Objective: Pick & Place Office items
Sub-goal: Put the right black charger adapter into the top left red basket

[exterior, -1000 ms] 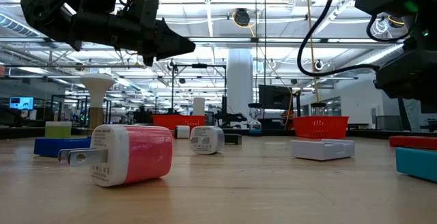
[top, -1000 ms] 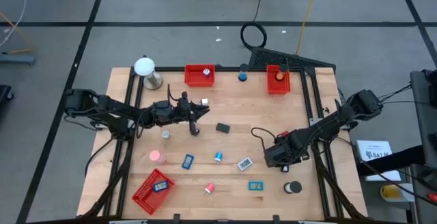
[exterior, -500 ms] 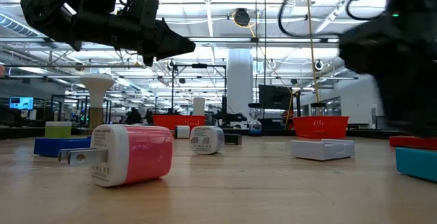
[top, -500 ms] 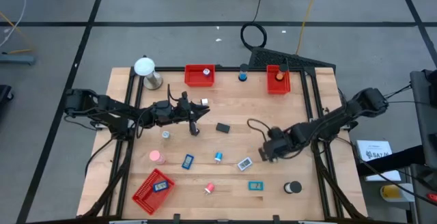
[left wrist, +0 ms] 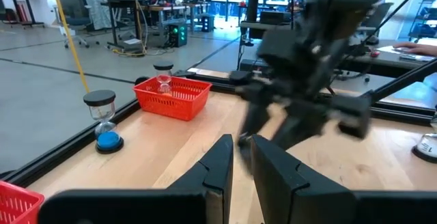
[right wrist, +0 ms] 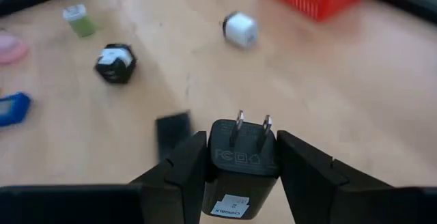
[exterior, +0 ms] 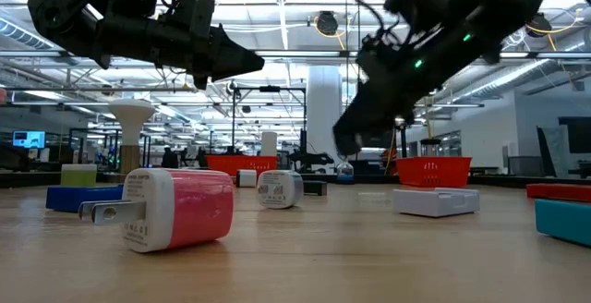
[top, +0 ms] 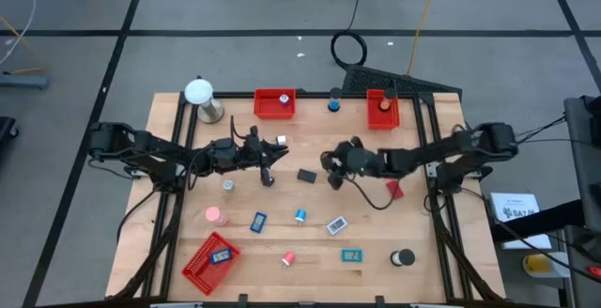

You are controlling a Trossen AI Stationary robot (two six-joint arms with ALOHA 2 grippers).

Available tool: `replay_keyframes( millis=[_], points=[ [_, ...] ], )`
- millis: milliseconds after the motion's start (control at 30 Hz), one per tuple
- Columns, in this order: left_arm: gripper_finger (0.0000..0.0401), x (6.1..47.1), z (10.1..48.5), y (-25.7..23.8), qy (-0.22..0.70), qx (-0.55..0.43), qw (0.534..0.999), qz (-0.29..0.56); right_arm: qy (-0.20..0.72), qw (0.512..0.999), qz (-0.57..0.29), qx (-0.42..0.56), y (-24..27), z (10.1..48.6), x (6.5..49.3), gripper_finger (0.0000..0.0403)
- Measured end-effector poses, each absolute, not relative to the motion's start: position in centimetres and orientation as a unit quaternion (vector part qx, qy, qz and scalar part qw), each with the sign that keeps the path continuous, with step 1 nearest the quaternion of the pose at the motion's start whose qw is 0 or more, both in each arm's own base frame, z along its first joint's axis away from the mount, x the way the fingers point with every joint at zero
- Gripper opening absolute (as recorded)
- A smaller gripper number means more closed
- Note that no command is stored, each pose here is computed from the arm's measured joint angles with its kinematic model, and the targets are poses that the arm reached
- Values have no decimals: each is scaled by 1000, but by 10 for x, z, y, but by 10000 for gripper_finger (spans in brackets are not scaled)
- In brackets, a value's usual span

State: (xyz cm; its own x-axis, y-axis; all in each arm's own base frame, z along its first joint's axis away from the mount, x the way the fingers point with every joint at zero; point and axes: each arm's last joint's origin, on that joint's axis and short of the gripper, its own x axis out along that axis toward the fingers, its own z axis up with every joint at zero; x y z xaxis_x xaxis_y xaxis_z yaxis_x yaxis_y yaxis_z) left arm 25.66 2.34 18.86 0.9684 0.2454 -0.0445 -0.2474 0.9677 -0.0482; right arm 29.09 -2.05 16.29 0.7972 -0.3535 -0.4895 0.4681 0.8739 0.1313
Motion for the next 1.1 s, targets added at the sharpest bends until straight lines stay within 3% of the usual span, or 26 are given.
replay_keyframes(
  millis=[267, 400, 1100],
  points=[
    [51, 257, 189, 23, 19, -27, 992, 124, 137, 969, -208, 6, -68, 137, 316, 145],
    [51, 257, 189, 23, 19, -27, 992, 124, 143, 966, -213, -29, -87, 113, 317, 144],
    [51, 257, 189, 23, 19, -27, 992, 124, 134, 971, -197, -35, -108, 76, 354, 151]
  ],
)
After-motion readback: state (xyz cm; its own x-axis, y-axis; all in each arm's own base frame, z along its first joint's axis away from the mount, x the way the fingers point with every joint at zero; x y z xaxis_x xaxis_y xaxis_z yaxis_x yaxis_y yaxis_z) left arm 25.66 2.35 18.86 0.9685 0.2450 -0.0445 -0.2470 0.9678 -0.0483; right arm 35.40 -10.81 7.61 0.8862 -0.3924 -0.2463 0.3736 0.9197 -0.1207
